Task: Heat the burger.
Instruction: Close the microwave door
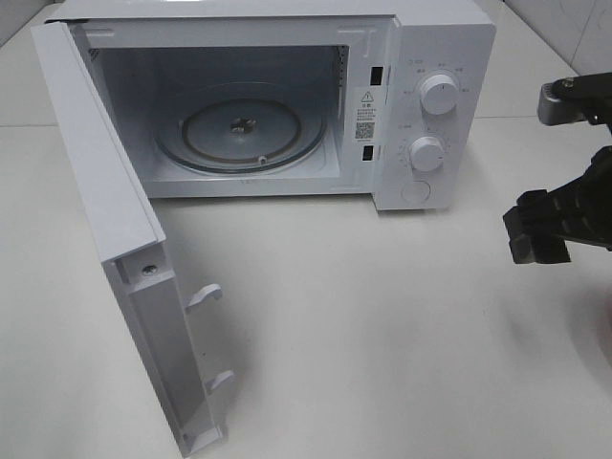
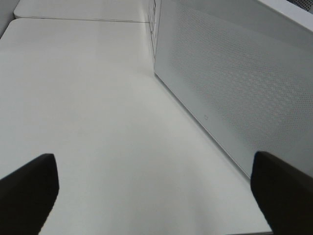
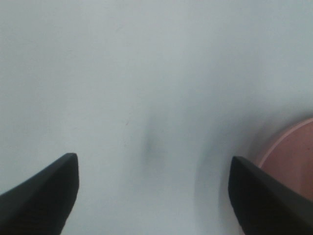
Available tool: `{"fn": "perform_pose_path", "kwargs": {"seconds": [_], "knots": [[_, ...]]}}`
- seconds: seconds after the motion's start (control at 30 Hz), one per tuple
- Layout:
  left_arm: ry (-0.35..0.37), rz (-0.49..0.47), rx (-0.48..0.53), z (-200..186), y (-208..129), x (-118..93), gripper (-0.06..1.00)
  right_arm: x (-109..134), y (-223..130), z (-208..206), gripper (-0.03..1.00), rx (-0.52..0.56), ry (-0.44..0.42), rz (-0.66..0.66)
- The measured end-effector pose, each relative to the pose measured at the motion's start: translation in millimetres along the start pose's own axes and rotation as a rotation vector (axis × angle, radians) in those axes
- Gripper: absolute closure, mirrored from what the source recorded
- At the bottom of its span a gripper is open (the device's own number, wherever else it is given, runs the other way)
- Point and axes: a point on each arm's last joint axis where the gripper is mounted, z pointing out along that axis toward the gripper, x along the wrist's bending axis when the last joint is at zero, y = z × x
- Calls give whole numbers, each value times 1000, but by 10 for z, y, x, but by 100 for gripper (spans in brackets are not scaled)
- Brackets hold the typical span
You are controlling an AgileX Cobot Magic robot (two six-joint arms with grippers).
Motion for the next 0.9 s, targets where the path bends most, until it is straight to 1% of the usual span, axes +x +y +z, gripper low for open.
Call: {"fn": "perform_pose_path", "kwargs": {"seconds": [0.03,0.07,0.1,0.17,0.2,0.23,0.3,0.43,0.53,0.6,0.67,0.7,0.8,0.87,0.9], "knots": [[0,0,0,0,0,0,-4,7,-22,-66,22,-2,22,-9],[0,0,0,0,0,0,-4,7,-22,-66,22,-2,22,-9],[0,0,0,0,0,0,-4,18,-64,-178,22,-5,56,-26],[0,0,0,0,0,0,-4,21,-87,-238,22,-9,73,-32],[0,0,0,0,0,0,-4,29,-129,-336,22,-15,102,-36],[0,0,0,0,0,0,-4,29,-129,-336,22,-15,102,-36],[0,0,0,0,0,0,-4,26,-191,-476,22,-29,130,-41],[0,0,0,0,0,0,-4,16,-253,-588,22,-38,147,-38],[0,0,0,0,0,0,-4,-8,-342,-680,22,-11,144,-46],[0,0,0,0,0,0,-4,-43,-475,-808,22,24,141,-48],[0,0,0,0,0,0,-4,-50,-502,-837,22,26,140,-49],[0,0,0,0,0,0,-4,-70,-565,-919,22,14,142,-48],[0,0,0,0,0,0,-4,-81,-602,-968,22,3,143,-47],[0,0,0,0,0,0,-4,-118,-724,-1123,22,-48,147,-44],[0,0,0,0,0,0,-4,-118,-724,-1123,22,-48,147,-44]]}}
